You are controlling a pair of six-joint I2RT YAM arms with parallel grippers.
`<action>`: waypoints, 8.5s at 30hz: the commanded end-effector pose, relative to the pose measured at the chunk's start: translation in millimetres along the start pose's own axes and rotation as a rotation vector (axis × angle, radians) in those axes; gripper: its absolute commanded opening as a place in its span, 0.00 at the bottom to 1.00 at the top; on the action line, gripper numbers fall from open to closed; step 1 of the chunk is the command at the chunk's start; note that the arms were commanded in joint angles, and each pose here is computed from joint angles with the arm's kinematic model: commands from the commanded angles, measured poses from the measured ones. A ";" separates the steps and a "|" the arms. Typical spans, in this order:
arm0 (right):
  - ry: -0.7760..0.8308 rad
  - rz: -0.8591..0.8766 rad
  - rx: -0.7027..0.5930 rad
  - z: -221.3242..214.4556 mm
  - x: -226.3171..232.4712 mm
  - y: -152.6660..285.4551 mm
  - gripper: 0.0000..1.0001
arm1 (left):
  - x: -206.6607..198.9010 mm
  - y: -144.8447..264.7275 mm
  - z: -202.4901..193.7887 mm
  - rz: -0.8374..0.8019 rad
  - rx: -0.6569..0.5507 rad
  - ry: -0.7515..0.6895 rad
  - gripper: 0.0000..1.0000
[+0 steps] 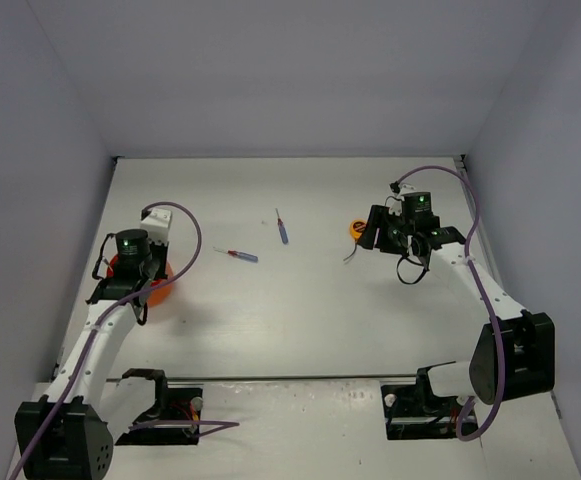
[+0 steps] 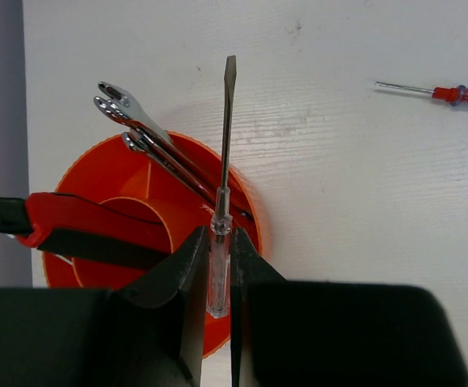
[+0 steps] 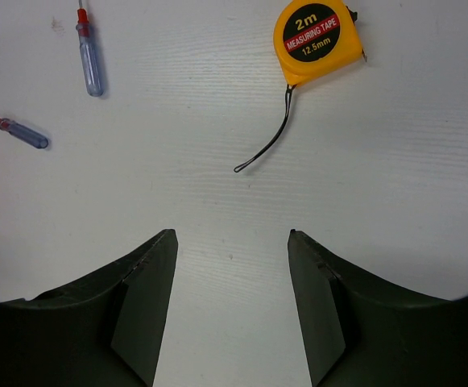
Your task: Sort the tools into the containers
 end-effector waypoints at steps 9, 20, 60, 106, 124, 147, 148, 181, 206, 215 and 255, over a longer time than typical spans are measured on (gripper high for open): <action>0.033 0.036 -0.083 14.7 8.3 6.3 0.54 | 10.8 12.9 -1.1 0.038 0.012 -0.088 0.00; 0.033 0.037 -0.086 13.2 7.7 5.5 0.54 | 11.8 13.1 -4.8 0.047 0.020 -0.090 0.18; 0.397 0.031 0.035 61.6 151.8 -166.8 0.47 | -23.5 81.8 139.5 -0.163 -0.100 0.526 0.71; 0.531 0.389 -0.356 58.9 237.3 -21.9 0.00 | -134.1 99.2 198.8 -0.596 -0.056 0.767 0.71; 0.604 0.593 -0.488 55.9 264.4 29.9 0.00 | -169.4 82.5 188.4 -0.689 0.149 0.734 0.62; 0.615 0.619 -0.482 46.1 265.3 37.4 0.00 | -191.0 74.3 177.6 -0.726 0.243 0.687 0.24; 0.615 0.618 -0.483 46.5 265.2 37.6 0.00 | -191.8 74.4 177.3 -0.729 0.246 0.686 0.20; 0.578 0.485 -0.342 5.3 215.8 10.0 0.76 | -4.8 43.4 65.8 0.174 0.059 -0.162 0.00; 0.605 0.543 -0.245 8.4 215.4 -19.5 0.76 | 0.8 21.3 28.1 0.256 0.034 -0.166 0.27; 0.676 0.579 -0.148 3.9 238.4 -66.2 0.74 | -1.6 32.3 32.1 0.232 0.025 -0.106 0.35; 0.934 0.272 0.100 -64.9 223.8 -174.8 0.00 | -74.2 80.9 100.3 -0.227 0.094 0.477 0.70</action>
Point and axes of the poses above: each gripper's point midway between its finger pads, its own y axis back along the fingers, its own x axis along the line the jaws close on, z = x × y, the point moved 5 cm from there along y, back along the fingers, and after that the axes turned 6 degrees about y, right-handed, at the moved point
